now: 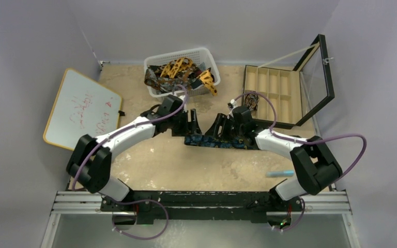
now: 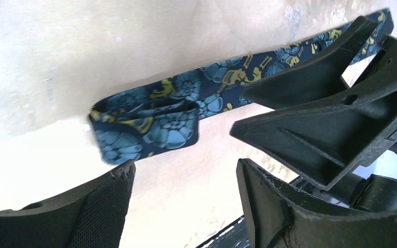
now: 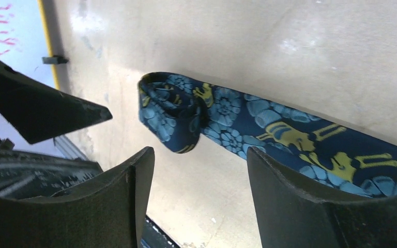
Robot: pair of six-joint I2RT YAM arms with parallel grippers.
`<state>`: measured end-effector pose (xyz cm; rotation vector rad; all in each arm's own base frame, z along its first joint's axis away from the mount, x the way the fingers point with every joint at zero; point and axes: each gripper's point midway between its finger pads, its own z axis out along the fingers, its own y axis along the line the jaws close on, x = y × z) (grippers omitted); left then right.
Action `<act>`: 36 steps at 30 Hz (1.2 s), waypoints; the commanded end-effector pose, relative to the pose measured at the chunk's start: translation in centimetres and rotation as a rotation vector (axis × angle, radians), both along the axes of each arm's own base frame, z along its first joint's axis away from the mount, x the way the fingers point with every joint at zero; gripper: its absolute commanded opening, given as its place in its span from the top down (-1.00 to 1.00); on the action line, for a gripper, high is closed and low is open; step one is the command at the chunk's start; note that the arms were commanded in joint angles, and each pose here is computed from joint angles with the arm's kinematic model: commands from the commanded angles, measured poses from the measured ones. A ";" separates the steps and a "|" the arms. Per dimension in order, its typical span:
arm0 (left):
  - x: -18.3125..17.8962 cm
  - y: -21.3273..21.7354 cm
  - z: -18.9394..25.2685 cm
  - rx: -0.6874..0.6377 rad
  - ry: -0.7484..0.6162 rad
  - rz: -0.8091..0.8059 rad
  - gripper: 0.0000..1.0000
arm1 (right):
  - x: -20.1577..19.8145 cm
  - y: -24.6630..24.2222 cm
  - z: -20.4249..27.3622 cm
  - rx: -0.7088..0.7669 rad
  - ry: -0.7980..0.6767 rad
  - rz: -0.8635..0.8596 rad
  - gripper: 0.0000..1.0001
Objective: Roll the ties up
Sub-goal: Roll the tie at the center of the board.
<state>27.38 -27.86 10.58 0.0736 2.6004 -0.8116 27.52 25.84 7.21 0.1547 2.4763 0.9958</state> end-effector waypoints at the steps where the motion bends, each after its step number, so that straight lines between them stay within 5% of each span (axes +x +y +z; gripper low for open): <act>1: 1.1 2.3 2.3 -0.069 -0.070 0.078 -0.41 | 0.0 2.3 2.1 0.130 -0.064 0.100 -0.38; 10: 1.3 6.6 1.5 -0.066 -0.074 0.137 -0.48 | -0.8 3.9 1.1 0.180 -0.024 0.168 -0.28; 22: 0.8 6.8 -0.6 -0.106 -0.019 0.124 -0.49 | -0.9 5.0 -0.9 0.175 0.020 0.188 0.05; 30: 0.7 6.3 -1.3 -0.123 0.004 0.103 -0.49 | -0.8 4.7 -0.7 0.160 0.011 0.174 -0.05; 36: 0.7 5.7 -2.3 -0.152 0.013 0.079 -0.43 | -0.2 5.0 -1.2 0.146 0.019 0.177 0.24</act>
